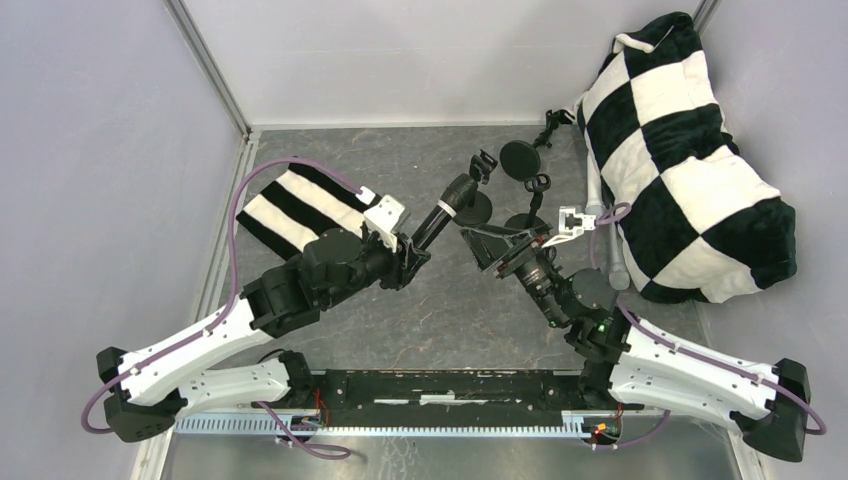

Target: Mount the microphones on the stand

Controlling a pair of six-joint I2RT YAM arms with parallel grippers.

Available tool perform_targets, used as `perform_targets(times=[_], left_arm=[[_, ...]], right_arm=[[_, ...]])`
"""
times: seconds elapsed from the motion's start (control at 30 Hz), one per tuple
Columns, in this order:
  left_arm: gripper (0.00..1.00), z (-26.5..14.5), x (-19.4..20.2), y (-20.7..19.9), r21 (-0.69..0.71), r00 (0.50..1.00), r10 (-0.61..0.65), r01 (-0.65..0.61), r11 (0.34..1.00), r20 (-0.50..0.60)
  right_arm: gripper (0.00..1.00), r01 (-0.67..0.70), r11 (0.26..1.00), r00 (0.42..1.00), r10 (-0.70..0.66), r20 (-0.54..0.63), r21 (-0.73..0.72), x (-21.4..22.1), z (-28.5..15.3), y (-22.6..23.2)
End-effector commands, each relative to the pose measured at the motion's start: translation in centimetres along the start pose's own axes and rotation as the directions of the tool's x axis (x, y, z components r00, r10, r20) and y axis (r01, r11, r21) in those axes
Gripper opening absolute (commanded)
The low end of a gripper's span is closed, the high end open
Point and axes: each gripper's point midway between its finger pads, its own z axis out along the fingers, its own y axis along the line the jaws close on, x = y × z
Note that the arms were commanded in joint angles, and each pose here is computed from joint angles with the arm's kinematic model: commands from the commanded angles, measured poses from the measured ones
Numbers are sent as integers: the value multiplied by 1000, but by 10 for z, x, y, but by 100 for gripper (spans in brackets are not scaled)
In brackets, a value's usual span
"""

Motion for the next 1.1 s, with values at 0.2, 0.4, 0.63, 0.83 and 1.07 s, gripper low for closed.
perform_targets(times=[0.2,0.4,0.63,0.83,1.07], left_arm=[[4,4,-25,-10,43,994,-43,39,998,101],[2,6,-26,-17,79,994,-42,34,996,105],[2,5,-23,-24,122,994,-39,27,992,100],[2,3,-20,-27,149,994,-46,31,988,97],[2,3,-19,-28,150,994,-46,31,988,99]], right_arm=[[71,-341,933,939,343,-10,-116,-6,14,43],[71,-375,923,927,373,-34,-87,6,25,43],[68,-414,903,910,413,-36,-114,6,37,53],[65,-473,869,881,470,-58,-141,8,43,60],[61,-474,869,880,471,-58,-143,10,49,60]])
